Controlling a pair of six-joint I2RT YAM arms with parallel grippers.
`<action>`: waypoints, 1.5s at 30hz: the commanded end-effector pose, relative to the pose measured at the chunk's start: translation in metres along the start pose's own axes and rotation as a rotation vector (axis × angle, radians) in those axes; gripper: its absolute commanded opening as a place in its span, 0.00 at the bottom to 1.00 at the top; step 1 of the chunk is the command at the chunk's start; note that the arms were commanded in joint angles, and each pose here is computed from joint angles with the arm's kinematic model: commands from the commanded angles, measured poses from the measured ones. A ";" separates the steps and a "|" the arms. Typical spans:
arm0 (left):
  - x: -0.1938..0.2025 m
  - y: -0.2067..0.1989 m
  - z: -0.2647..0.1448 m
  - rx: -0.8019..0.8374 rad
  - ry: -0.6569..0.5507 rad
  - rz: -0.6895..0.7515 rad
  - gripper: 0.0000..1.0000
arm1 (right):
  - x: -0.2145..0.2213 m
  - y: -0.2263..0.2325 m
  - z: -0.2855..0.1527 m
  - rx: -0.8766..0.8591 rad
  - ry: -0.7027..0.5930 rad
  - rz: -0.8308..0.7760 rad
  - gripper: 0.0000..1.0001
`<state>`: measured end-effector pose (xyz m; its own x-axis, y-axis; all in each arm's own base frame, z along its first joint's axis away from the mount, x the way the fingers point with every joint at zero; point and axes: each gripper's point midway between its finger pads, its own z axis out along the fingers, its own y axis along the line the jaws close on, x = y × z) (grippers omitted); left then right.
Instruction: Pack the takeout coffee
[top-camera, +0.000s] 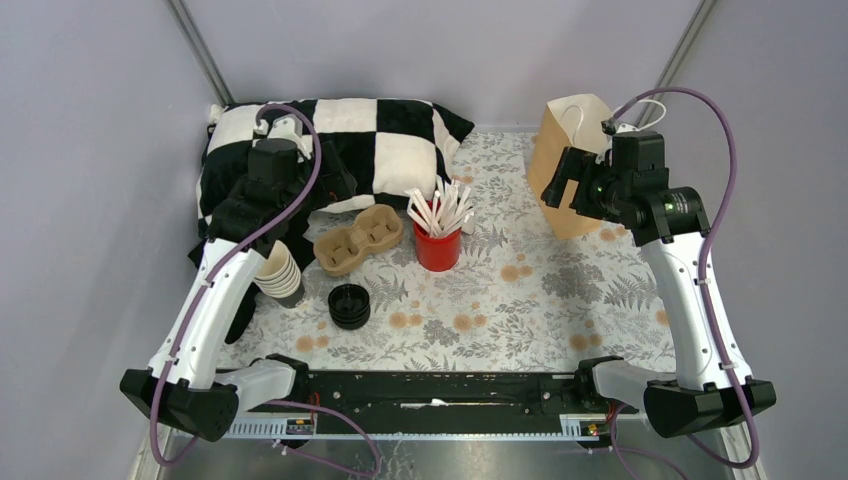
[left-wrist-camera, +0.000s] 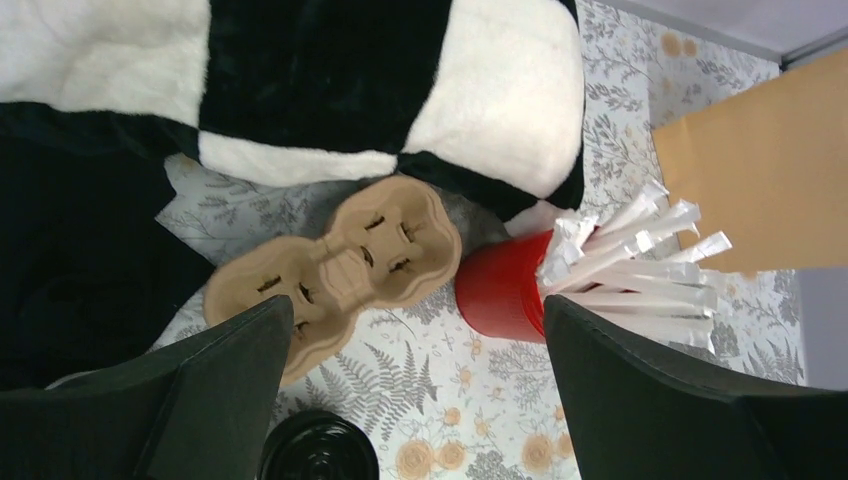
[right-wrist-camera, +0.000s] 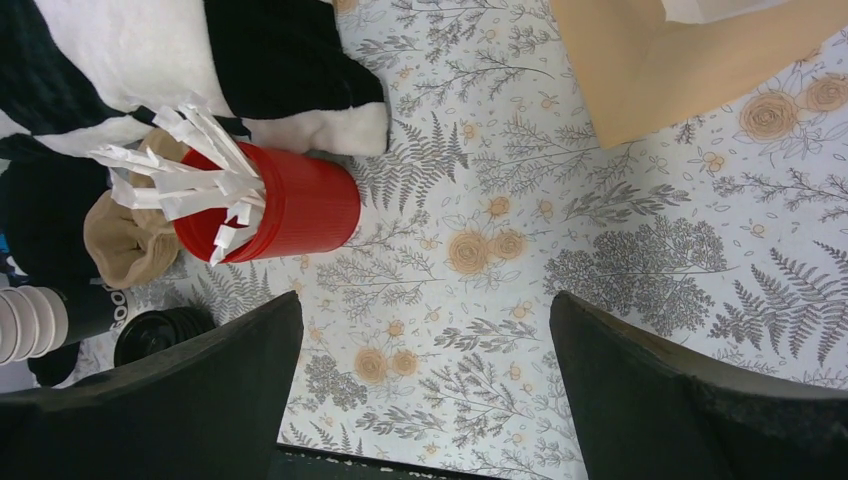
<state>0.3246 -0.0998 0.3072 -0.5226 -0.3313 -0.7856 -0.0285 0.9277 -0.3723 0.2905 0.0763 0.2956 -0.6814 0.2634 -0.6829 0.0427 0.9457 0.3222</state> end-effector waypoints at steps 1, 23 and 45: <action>0.000 -0.008 -0.012 -0.011 0.011 -0.026 0.99 | -0.010 0.012 -0.009 -0.053 -0.015 0.000 1.00; 0.086 0.083 -0.017 -0.514 0.315 -0.094 0.98 | 0.003 0.028 0.001 -0.147 0.019 -0.048 1.00; 0.034 0.100 -0.034 -0.523 0.197 -0.039 0.88 | 0.009 0.033 0.009 -0.170 0.053 -0.057 1.00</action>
<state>0.2654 -0.0125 0.2250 -0.7267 -0.3837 -0.5698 -0.4662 0.8847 -0.0011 0.2889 0.1054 0.2880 -0.7312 0.2151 -0.6474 -0.0746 0.9181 0.3892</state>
